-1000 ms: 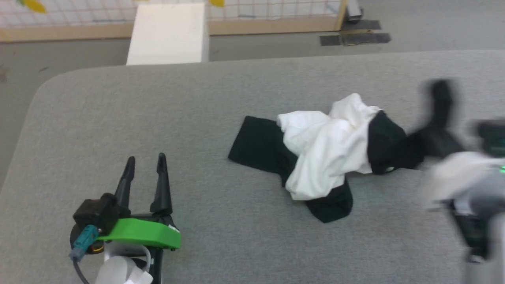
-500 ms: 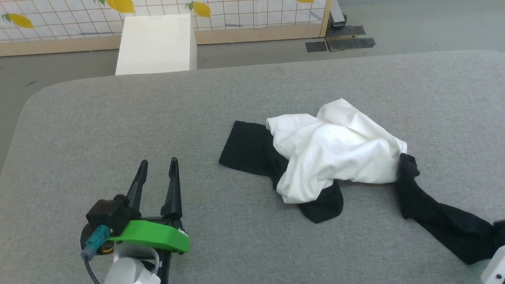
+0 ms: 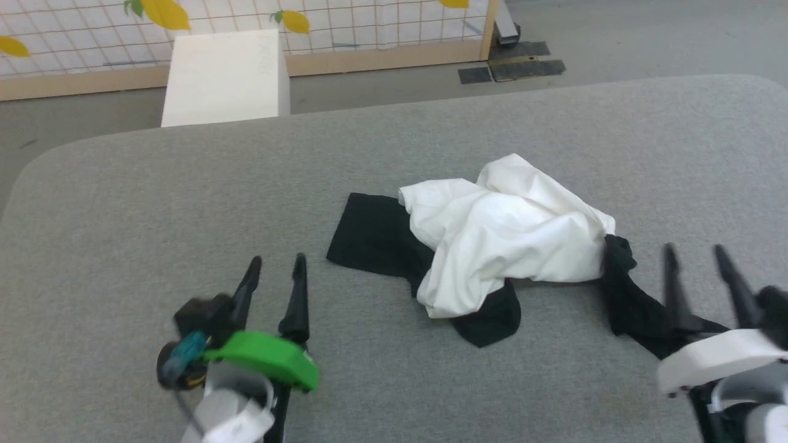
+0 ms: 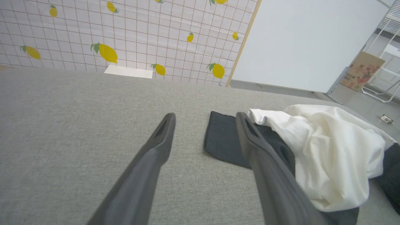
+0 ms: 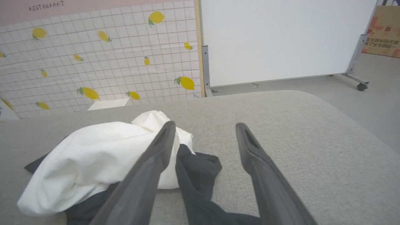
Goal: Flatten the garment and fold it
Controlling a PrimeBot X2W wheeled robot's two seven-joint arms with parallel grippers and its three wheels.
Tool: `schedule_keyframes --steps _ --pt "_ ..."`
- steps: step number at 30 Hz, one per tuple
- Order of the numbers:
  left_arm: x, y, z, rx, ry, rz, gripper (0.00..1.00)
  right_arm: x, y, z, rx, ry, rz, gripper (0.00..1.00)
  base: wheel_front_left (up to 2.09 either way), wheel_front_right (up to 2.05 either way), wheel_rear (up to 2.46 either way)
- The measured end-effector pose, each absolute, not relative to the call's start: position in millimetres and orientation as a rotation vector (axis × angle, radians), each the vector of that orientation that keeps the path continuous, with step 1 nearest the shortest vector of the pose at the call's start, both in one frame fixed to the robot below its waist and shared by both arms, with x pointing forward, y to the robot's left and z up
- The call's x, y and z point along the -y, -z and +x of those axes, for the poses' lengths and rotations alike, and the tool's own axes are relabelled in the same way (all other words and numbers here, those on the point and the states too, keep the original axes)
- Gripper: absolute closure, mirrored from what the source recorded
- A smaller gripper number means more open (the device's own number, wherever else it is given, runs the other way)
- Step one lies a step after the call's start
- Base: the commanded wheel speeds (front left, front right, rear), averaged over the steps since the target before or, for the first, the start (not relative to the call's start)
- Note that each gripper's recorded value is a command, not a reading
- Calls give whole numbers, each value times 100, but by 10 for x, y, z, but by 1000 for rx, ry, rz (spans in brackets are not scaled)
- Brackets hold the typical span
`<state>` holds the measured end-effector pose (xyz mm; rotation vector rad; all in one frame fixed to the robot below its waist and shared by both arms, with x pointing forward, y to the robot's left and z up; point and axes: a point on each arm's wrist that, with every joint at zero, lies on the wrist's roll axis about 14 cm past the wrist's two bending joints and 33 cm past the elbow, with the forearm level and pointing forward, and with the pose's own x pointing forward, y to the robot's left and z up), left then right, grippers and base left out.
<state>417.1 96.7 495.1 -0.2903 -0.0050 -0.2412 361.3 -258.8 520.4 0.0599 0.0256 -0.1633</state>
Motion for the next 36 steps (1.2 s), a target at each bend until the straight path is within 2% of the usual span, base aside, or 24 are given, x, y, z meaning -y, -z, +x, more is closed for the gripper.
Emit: schedule_keyframes --steps 4,10,20,21,22,23,25,30,36 --pt "-741 -4824 4401 -110 271 -258 0 2371 -5099 3604 -47 104 77 0 0 0 0" --pt "-558 -4387 4675 -397 257 -171 0 2212 -4991 3611 -73 62 90 0 0 0 0" --pt "-371 -3842 4764 -730 303 -62 0 2246 -4952 3662 -82 75 101 0 0 0 0" --pt "-349 -3822 4761 -746 317 -55 49 2259 -4956 3661 -79 79 105 0 0 0 0" --pt "-320 -3821 4765 -749 334 -49 89 2269 -4956 3661 -79 83 104 0 0 0 0" --pt "-300 -3826 4763 -747 348 -46 100 2280 -4957 3662 -79 86 103 0 0 0 0" --pt "-262 -3886 4779 -713 372 -66 100 2289 -4972 3669 -73 87 102 0 0 0 0" --pt "-364 -4243 4818 -461 336 -178 100 2279 -5065 3690 -38 81 107 0 0 0 0" --pt "-1263 -4530 4658 -261 99 -239 100 2266 -5132 3736 -27 70 97 0 0 0 0"
